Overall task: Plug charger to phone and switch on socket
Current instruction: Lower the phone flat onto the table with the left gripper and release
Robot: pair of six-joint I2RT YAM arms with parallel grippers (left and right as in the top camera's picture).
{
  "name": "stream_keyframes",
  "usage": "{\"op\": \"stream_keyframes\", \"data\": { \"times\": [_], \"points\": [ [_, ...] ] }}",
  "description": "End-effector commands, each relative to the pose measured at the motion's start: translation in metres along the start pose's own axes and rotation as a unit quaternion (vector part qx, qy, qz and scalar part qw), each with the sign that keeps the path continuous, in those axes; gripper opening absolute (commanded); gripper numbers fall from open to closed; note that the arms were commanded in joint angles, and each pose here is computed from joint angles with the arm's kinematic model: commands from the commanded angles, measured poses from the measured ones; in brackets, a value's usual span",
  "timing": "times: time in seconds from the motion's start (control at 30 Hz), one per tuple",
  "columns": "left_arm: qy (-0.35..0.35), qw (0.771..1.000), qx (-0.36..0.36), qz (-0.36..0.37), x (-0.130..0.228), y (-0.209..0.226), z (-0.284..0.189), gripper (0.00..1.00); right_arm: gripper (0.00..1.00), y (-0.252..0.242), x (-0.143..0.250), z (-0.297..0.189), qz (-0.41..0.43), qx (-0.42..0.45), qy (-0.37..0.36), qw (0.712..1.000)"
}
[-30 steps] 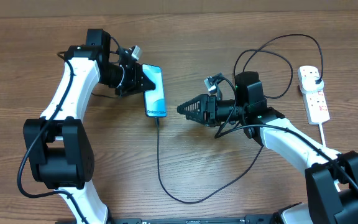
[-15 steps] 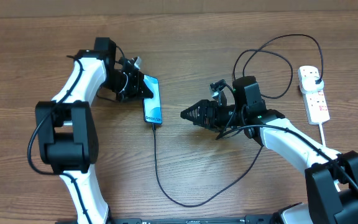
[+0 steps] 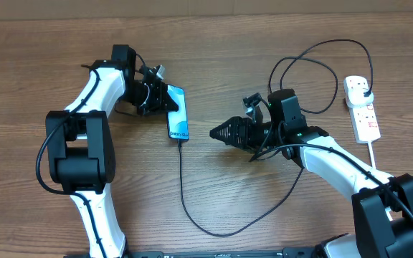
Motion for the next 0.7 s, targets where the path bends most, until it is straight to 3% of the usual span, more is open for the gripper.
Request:
{"op": "stream_keyframes", "data": {
  "times": [0.0,0.3,0.67],
  "points": [
    [0.002,1.0,0.013,-0.008,-0.003,0.0,0.002,0.04,0.79,0.0,-0.006,-0.003,-0.011,0.018,-0.017,1.0],
    [0.023,0.999,0.01,-0.026,0.003,0.012,0.014,0.06,0.8,-0.008,-0.007,-0.003,-0.004,0.042,-0.026,0.999],
    [0.034,0.998,-0.03,-0.043,0.007,0.03,0.022,0.17,0.8,-0.012,-0.006,-0.004,0.002,0.053,-0.028,0.998]
  ]
}}
Point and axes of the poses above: each gripper's point midway between its finger pads, its own z axis out along the fingers, its own y axis along the line the jaws close on, x = y × z, the point moved 3 cm from there along -z, back along the fingers, and after that the axes turned 3 degrees about -z, right-handed, at the moved point
